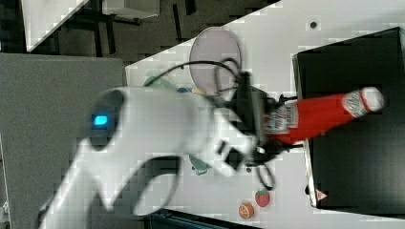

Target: Pick Ketchup from oven and place it on table.

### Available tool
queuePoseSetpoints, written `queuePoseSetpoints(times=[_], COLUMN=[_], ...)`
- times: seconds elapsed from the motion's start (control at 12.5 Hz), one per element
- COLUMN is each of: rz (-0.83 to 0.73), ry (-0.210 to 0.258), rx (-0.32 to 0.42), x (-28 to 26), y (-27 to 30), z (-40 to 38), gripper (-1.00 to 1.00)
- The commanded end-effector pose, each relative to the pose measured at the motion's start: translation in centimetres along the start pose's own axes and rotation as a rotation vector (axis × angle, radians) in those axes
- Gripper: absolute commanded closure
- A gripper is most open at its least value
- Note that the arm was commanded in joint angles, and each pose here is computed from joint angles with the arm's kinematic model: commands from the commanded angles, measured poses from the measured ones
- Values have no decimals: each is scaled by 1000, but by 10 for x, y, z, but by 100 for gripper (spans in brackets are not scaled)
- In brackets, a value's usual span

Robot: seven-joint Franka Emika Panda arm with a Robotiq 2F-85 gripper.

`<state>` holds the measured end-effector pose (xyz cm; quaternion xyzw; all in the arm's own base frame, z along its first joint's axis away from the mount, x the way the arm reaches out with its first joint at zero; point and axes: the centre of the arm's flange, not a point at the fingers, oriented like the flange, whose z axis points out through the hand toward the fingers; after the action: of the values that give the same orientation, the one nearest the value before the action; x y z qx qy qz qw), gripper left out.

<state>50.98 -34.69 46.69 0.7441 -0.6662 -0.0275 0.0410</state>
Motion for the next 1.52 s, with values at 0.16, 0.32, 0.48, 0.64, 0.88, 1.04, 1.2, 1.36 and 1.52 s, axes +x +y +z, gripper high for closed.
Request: queuePoseSetpoints(times=[0.16,0.32,0.48,0.64,0.88,1.04,1.2,1.36,1.52], rz=[-329,-428,-520,-594,-633,-597,-572,-569,-568], ry=[4,0,-15,-34,-58,-69,-72,-74,-62], rx=[131,141,124,99,61,38,25,10,10], x=[-118,-166,-214,-255,-290,-296,-299,-304,-308], y=[-47,-67,-85,-95,-100,-97,-90,-78,-70], z=[-92,-97,-90,-75,-39,-2,46,97,142], gripper=[-29,-29,-29,-29,-29,-29,-29,-29,-29])
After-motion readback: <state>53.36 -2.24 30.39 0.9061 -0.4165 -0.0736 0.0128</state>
